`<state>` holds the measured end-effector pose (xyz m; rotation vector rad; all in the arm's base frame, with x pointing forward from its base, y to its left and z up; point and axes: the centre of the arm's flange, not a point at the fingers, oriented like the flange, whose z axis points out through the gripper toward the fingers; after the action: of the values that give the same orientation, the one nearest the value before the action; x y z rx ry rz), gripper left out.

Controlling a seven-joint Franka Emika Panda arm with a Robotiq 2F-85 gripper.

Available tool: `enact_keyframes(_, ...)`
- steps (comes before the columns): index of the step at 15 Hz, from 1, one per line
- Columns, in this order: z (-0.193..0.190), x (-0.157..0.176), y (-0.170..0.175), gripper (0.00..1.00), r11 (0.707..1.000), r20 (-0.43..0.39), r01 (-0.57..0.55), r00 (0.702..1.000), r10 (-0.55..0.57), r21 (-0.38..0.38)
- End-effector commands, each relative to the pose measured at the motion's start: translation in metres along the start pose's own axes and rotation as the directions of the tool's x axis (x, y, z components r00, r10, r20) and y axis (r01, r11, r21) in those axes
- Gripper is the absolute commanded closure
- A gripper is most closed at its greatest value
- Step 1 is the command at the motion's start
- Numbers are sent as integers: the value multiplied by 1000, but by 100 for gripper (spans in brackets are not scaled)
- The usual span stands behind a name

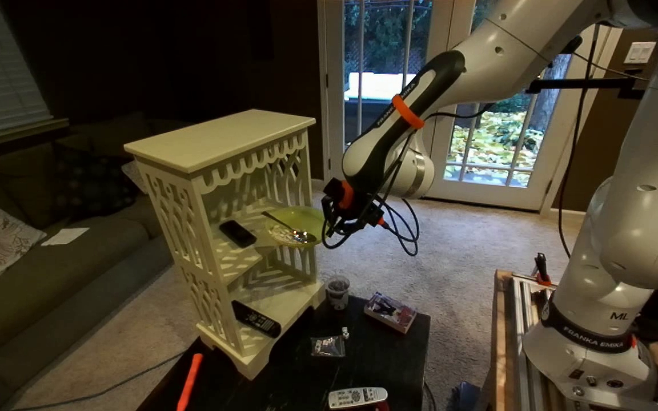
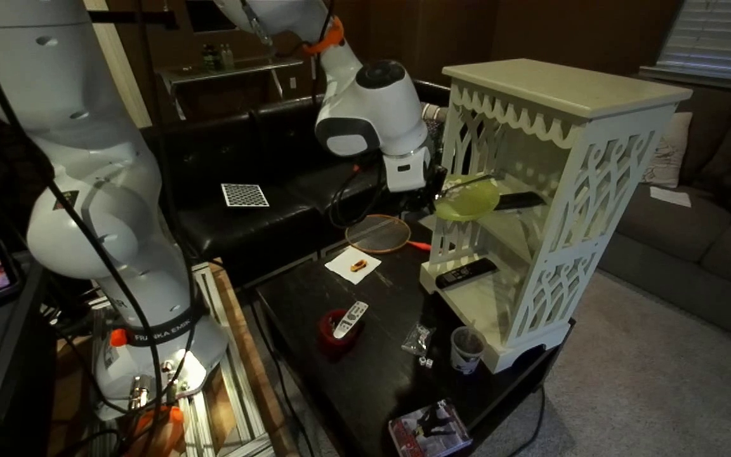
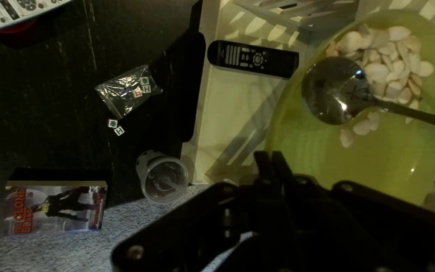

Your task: Put the plate on the top of the cupboard

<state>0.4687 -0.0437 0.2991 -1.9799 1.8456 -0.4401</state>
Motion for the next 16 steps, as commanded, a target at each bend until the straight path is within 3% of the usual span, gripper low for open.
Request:
enact_keyframes(1,-36,6,42,99,1000,21,14,1000,-14,4)
enact_keyframes(8,-76,34,78,99,998,50,-61,997,62,-18)
enact_keyframes(16,-98,66,72,99,979,-16,-204,979,204,19)
